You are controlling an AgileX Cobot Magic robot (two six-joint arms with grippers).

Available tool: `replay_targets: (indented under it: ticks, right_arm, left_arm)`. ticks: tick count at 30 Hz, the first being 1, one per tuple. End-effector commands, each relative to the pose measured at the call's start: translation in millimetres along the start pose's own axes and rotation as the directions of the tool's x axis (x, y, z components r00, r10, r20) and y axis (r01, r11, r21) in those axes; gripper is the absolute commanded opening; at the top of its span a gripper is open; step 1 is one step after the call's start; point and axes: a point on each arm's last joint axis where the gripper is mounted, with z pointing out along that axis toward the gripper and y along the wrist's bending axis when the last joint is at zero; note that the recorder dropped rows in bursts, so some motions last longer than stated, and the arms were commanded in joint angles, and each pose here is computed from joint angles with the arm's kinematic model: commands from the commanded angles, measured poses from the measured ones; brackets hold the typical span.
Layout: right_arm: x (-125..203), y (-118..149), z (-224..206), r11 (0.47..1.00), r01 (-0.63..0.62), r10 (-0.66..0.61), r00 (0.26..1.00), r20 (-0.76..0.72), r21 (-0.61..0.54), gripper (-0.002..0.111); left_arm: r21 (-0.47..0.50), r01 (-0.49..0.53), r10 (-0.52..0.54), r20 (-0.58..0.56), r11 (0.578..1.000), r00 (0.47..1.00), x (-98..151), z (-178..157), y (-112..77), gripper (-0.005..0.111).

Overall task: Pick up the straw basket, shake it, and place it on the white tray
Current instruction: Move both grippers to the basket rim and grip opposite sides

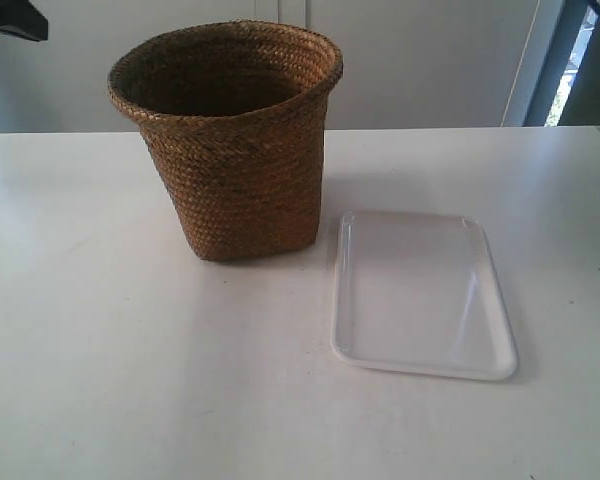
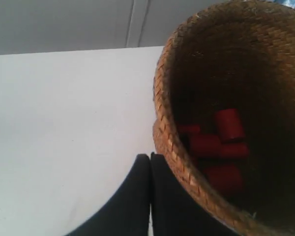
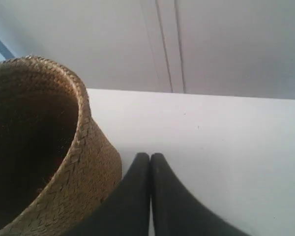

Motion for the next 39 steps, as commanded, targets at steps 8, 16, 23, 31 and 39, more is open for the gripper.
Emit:
replay_targets:
  ticks: [8,16,23,31,39]
  right_arm:
    - [-0.3,41.0,46.4,0.99,0.082,-0.092,0.992,-0.09,-0.114,0.0]
    - [5.9,60.4,75.7,0.984,0.085,-0.103,0.988,-0.112,-0.158,0.002]
    - [16.2,58.6,94.1,0.985,0.067,-0.092,0.984,-0.152,-0.161,0.034]
    - [12.9,58.4,95.6,0.985,0.067,-0.085,0.99,-0.113,-0.156,0.076]
    - [9.7,58.3,97.0,0.985,0.072,-0.084,0.994,-0.073,-0.154,0.076]
  left_arm:
    - [0.132,-0.014,0.028,-0.105,0.991,0.994,-29.1,51.5,-10.8,0.0]
    - [0.121,-0.077,0.082,-0.035,0.99,0.996,-37.6,71.9,-27.9,0.0]
    - [0.118,-0.068,0.076,-0.059,0.991,0.995,-32.8,86.4,-24.0,0.009]
    - [0.095,-0.087,0.091,-0.034,0.992,0.995,-35.1,86.8,-22.0,0.069]
    - [0.056,-0.107,0.11,-0.052,0.993,0.993,-31.6,96.8,-15.8,0.08]
